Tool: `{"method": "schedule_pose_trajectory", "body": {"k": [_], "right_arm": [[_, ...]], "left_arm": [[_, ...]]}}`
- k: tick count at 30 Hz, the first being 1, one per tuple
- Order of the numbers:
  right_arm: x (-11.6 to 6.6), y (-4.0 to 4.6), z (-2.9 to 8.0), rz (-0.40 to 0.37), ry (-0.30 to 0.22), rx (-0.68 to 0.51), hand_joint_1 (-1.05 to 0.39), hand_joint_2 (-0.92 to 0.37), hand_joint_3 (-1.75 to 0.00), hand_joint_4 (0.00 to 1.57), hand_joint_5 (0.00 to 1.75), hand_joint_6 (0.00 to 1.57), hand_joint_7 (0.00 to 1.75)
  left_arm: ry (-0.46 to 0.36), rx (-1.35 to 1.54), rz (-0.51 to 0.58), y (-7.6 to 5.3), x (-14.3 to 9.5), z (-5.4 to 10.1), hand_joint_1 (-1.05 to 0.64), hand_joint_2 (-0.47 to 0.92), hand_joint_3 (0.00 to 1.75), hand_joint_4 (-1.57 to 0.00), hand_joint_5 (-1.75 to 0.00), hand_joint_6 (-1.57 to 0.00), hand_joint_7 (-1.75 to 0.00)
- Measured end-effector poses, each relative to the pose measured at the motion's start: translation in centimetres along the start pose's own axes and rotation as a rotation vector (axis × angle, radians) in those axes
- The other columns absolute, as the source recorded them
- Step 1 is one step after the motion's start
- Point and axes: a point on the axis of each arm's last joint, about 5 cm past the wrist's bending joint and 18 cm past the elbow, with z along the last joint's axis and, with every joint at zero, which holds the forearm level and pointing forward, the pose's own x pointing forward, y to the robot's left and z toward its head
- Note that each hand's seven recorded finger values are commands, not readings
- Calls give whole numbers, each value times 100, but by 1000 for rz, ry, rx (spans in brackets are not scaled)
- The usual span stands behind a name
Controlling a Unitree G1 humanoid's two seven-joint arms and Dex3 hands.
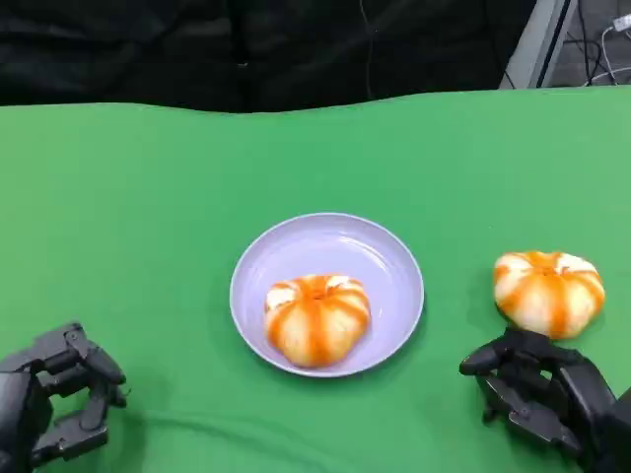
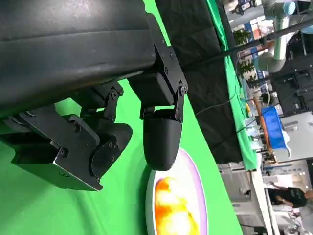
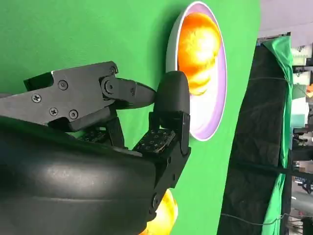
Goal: Grasp the bread from the table and place it into the plate.
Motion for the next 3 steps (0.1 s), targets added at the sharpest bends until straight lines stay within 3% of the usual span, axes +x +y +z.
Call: {"method": "schedule_pose_trajectory", "body": {"k": [3], "right_arm": [[0,0,0,0,0,0,-27,-92,-43,63,174,75,104]], "left_arm": [[3,1,-5,-3,-9,-3,11,59,114,-94,-162,-90,-140]]}}
